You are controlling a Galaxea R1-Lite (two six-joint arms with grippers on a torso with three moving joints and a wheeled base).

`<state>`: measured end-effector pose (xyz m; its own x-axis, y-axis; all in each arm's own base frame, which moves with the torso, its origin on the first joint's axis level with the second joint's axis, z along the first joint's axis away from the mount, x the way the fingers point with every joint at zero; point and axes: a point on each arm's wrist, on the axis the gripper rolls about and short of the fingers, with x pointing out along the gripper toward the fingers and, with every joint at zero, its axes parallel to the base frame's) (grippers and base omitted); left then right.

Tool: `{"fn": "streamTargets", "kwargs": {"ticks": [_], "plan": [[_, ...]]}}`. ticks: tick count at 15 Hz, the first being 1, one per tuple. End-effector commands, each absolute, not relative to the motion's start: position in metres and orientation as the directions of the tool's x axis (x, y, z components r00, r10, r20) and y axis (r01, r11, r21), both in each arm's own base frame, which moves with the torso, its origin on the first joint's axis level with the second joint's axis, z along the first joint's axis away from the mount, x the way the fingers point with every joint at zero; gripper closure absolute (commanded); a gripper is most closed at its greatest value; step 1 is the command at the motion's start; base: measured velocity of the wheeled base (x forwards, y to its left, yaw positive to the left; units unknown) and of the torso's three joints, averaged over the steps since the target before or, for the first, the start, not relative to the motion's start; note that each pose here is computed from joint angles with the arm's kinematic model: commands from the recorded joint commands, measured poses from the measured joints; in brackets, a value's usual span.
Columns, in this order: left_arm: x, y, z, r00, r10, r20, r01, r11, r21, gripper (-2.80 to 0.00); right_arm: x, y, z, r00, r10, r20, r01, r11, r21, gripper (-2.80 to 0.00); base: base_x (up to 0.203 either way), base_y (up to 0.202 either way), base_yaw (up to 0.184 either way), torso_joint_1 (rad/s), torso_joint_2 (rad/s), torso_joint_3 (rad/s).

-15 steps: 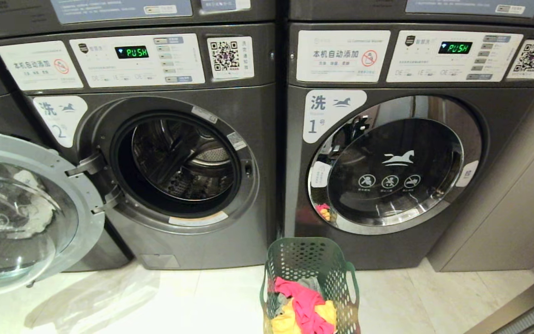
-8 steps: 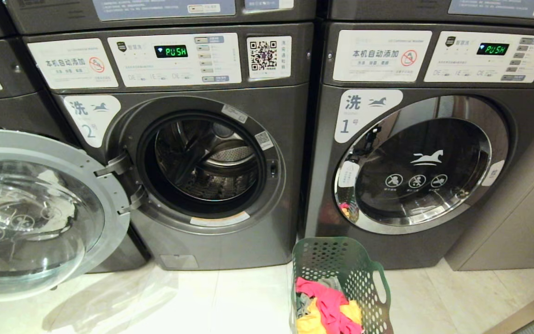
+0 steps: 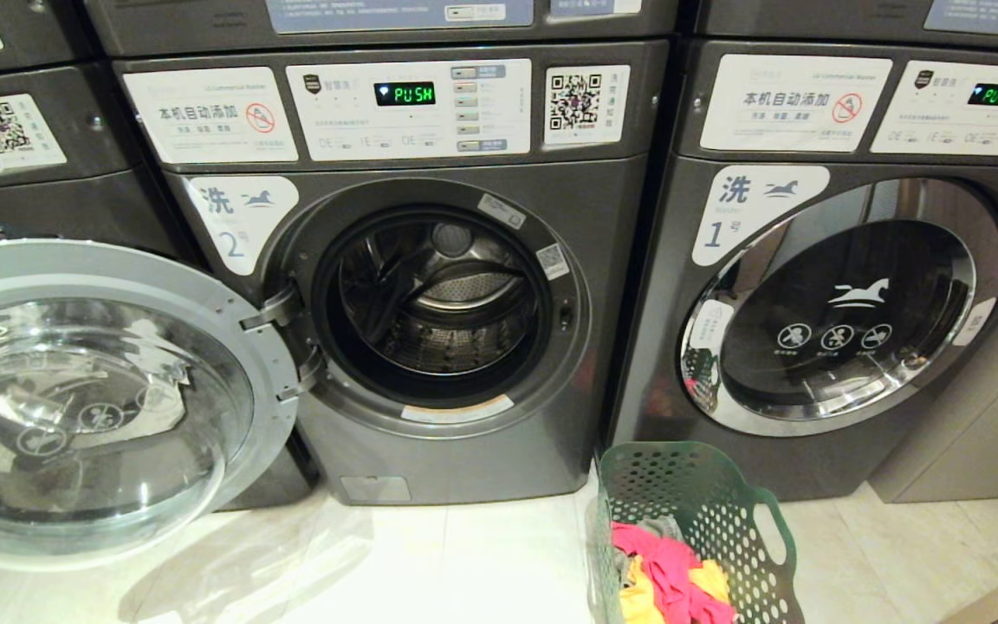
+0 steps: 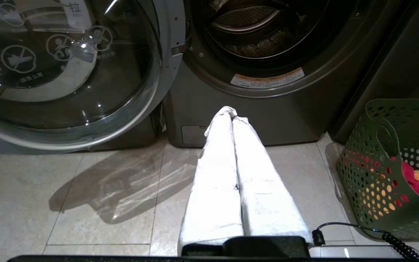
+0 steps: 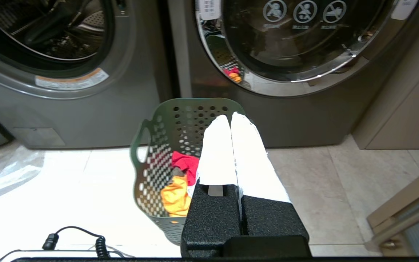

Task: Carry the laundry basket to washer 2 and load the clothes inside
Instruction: Place the clothes into the washing machine

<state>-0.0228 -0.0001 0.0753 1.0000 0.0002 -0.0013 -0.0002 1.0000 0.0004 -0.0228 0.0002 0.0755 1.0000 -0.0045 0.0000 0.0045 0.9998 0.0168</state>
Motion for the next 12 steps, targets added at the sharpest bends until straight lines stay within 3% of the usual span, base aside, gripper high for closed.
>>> {"fn": "streamTargets", "kwargs": {"ticks": [1,8,12], "plan": [[-0.0227,-0.0001,0.0754,1.000,0.002,-0.003,-0.002,1.000,0.000,0.00,-0.0227,0.0002,0.0755,1.000,-0.005,-0.001,0.005,1.000,0.017,0.00,0.000,0.194,0.003,0.002,0.01,0.004],[-0.0227,-0.0001,0.0752,1.000,0.002,-0.005,-0.002,1.000,-0.002,0.00,-0.0228,0.0002,0.0755,1.000,-0.005,0.000,0.005,1.000,0.017,0.00,0.000,0.180,-0.002,0.002,0.00,0.001],[-0.0227,-0.0001,0.0752,1.000,0.002,-0.004,-0.002,1.000,-0.002,0.00,-0.0228,0.0002,0.0755,1.000,-0.005,0.000,0.005,1.000,0.017,0.00,0.000,0.014,0.000,0.001,0.00,0.001]]}}
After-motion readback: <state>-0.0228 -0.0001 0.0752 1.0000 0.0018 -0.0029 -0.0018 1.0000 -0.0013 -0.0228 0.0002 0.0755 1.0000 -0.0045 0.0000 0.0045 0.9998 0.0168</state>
